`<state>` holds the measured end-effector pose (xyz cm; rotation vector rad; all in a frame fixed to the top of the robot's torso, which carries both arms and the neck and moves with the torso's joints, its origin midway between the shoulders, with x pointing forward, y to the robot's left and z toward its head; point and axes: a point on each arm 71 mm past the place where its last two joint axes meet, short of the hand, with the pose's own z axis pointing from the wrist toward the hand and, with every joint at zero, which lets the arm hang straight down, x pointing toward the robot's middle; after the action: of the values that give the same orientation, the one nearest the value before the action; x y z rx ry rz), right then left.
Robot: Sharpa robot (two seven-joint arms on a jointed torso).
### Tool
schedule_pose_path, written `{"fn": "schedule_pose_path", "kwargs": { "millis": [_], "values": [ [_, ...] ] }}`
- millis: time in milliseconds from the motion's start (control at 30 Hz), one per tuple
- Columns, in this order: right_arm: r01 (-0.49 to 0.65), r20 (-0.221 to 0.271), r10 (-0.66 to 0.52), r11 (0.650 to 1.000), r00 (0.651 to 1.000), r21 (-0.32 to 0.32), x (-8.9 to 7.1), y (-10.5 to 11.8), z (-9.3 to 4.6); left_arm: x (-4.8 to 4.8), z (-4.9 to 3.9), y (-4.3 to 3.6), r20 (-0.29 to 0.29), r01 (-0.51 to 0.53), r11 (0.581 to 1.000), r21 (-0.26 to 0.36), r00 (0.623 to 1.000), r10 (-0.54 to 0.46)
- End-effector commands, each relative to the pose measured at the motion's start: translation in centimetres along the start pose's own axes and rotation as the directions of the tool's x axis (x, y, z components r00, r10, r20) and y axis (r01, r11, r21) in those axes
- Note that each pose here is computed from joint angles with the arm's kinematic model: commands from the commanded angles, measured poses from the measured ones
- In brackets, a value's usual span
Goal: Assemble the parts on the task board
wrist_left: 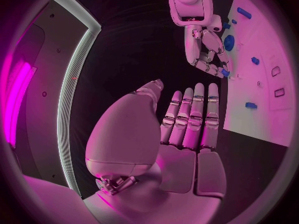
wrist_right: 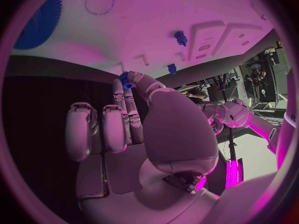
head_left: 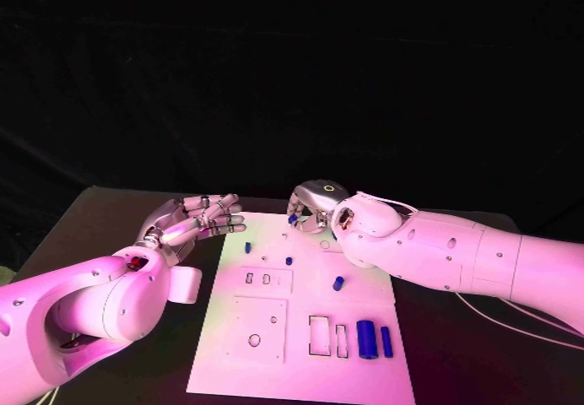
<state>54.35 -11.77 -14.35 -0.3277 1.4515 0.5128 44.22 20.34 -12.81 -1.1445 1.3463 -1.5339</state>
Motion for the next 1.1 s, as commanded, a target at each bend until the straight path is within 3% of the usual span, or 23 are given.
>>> {"fn": "schedule_pose_path", "kwargs": {
  "millis": [33, 733, 1100],
  "values": [
    [0.000, -0.002, 0.000, 1.000, 1.000, -0.004, 0.2, 0.1, 0.3, 0.31, 0.10, -0.12, -0.023, 0.009, 1.000, 0.004, 1.000, -0.009],
    [0.016, -0.062, -0.014, 1.000, 0.998, 0.019, 1.3, -0.1, 0.9, 0.42, 0.08, -0.15, -0.029, 0.011, 1.000, 0.007, 1.000, -0.011],
    [0.027, -0.061, -0.025, 0.999, 0.998, 0.034, 1.4, -0.2, 1.0, 0.41, 0.05, -0.19, -0.026, 0.010, 1.000, 0.011, 1.000, -0.010]
  ]
}}
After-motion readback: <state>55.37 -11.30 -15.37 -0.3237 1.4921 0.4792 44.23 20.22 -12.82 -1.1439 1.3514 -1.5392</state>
